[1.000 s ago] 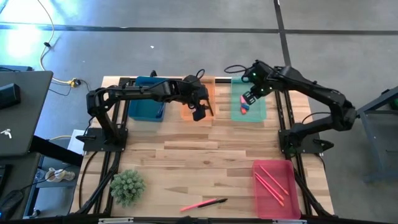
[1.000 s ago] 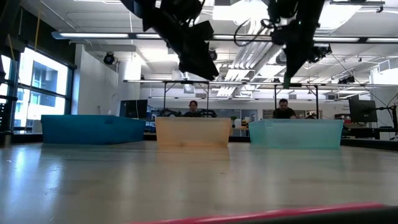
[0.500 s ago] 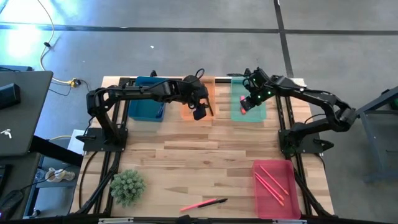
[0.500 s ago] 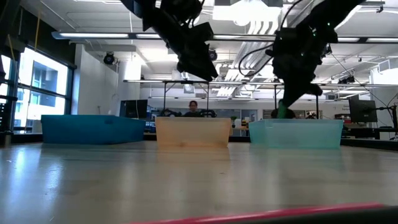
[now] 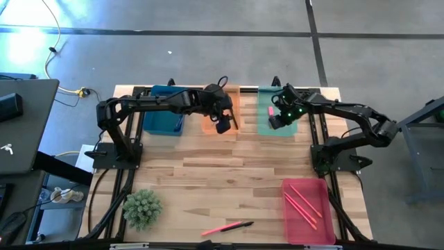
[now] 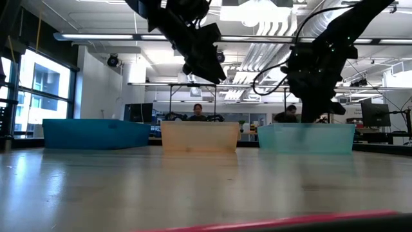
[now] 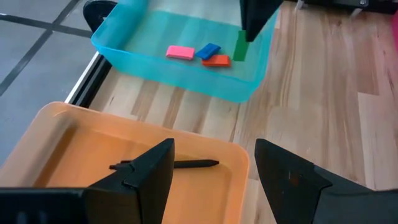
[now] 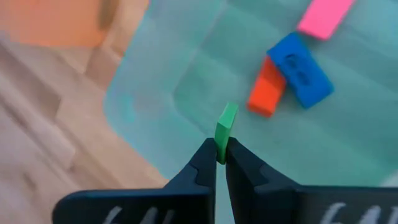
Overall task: Sort crayons/erasers/pens/pencils in bins
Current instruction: Put the green eraser into the green bin, then put the black ballpen into the orange bin
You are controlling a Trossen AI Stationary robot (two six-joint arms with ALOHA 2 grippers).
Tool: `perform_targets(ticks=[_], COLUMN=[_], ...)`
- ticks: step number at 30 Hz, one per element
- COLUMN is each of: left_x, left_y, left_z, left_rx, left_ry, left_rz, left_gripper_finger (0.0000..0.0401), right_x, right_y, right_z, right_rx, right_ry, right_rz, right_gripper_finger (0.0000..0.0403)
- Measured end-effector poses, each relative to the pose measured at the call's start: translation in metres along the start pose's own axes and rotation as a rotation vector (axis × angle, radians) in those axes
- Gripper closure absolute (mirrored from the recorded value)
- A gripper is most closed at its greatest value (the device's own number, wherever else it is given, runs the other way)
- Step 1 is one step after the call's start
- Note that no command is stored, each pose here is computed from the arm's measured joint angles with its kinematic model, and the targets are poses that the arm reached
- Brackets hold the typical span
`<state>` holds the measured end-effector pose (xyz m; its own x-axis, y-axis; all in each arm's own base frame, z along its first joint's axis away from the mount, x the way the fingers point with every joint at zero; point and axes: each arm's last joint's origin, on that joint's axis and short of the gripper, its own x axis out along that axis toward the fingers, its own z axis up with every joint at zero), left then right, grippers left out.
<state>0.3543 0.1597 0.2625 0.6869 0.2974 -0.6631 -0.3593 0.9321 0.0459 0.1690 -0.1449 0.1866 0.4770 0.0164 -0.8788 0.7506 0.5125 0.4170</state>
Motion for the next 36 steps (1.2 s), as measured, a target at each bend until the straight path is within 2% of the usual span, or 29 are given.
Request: perform_targets(ticks=[4,10,14,20,28,36], left_x=[0.0,-0.002,-0.011,-0.038,-0.092,-0.129], left_y=[0.0,0.0,0.001,0.003,0.003,0.003], left_z=[0.0,-0.001,0.0,0.0,0.01,0.008], left_rx=[-0.018,-0.018,-0.011,0.029,0.009,0.006], left_ry=[0.0,0.011,0.03,0.067,-0.02,-0.041], left_rz=[-0.001,0.001,0.049,0.112,0.12,0.145], left_gripper_finger=[0.0188,0.0188,0.0188,0.0188,0.0188,0.0188], right_x=[-0.001,-0.001,-0.001,-0.015,-0.054,-0.071], right_y=[-0.001,0.0,0.0,0.007,0.045,0.101], right_z=[0.002,0.002,0.002,0.002,0.011,0.002], right_rx=[0.015,0.003,0.004,-0.009,-0.116,-0.291], right_ry=[-0.026,-0.028,-0.025,-0.072,-0.268,-0.362], right_rz=[-0.042,-0.039,-0.039,-0.021,-0.006,-0.014], right_gripper_finger=[0.0382,0.0317,0.0284,0.0274,0.0274,0.0275])
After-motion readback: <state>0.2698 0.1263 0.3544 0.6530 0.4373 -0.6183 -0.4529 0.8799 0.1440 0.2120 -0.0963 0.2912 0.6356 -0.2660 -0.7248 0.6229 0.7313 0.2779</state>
